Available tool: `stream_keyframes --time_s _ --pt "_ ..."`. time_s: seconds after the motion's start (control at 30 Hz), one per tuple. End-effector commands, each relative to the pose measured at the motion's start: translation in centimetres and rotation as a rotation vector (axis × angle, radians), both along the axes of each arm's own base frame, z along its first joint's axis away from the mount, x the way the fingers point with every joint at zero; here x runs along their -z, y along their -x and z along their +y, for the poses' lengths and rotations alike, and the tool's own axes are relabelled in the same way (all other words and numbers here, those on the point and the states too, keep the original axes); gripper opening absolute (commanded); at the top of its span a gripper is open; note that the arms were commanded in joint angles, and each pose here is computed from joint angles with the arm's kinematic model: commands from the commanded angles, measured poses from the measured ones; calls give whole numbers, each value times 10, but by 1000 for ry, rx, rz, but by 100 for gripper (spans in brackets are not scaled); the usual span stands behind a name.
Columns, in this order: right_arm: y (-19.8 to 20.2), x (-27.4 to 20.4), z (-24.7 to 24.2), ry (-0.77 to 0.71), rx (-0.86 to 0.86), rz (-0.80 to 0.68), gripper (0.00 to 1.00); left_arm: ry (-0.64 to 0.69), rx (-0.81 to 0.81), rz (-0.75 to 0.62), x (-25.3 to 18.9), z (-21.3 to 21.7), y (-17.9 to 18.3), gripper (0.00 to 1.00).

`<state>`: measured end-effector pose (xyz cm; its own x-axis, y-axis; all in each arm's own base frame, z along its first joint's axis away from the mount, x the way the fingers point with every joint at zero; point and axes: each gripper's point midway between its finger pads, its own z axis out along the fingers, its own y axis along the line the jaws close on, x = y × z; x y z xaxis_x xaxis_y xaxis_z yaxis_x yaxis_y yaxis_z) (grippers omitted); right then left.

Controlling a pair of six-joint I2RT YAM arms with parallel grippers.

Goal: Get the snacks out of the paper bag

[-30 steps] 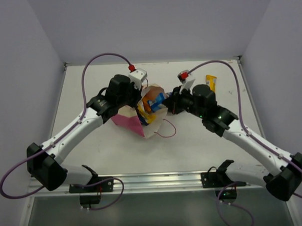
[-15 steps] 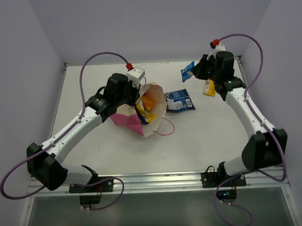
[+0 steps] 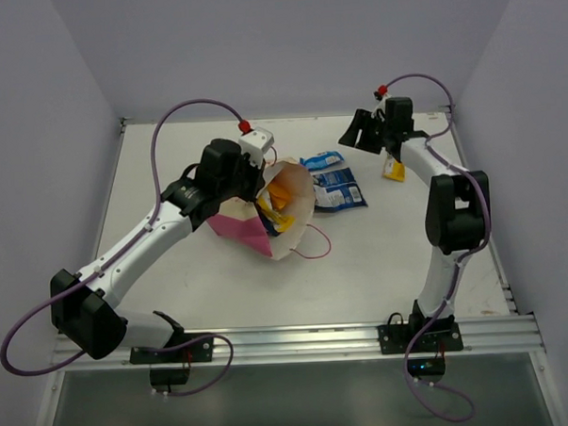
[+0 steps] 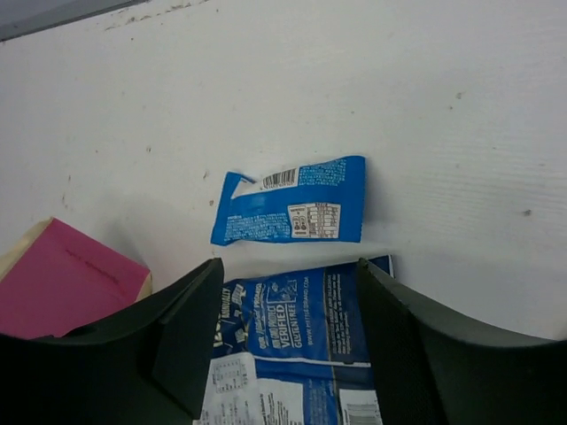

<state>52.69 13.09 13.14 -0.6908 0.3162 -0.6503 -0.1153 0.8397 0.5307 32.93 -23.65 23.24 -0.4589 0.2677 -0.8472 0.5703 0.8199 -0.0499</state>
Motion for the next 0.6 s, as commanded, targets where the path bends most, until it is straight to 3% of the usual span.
stream_keyframes --time_s 0.0,0.03,0.07,0.13,0.17,0.33,0.43,0.57 --pt "10 -72 -13 93 -18 -177 65 -42 -4 37 15 9 2 0" --pt "27 -63 -5 101 -41 -161 66 -46 -7 36 14 10 3 0" --pt "42 -97 0 98 -52 -250 67 -47 -11 30 11 11 2 0" --pt "79 -94 28 100 -143 -266 65 -54 -15 21 8 13 1 0" --pt "97 -118 39 96 -172 -328 64 -51 -14 15 6 12 0 0" --pt "187 -109 125 57 -405 -363 62 -65 -13 21 5 13 0 0" --pt "230 -104 168 -15 -543 -395 54 -76 -36 12 4 17 -3 0" --pt "246 -84 206 12 -625 -405 54 -72 -52 -3 -4 19 -5 0"
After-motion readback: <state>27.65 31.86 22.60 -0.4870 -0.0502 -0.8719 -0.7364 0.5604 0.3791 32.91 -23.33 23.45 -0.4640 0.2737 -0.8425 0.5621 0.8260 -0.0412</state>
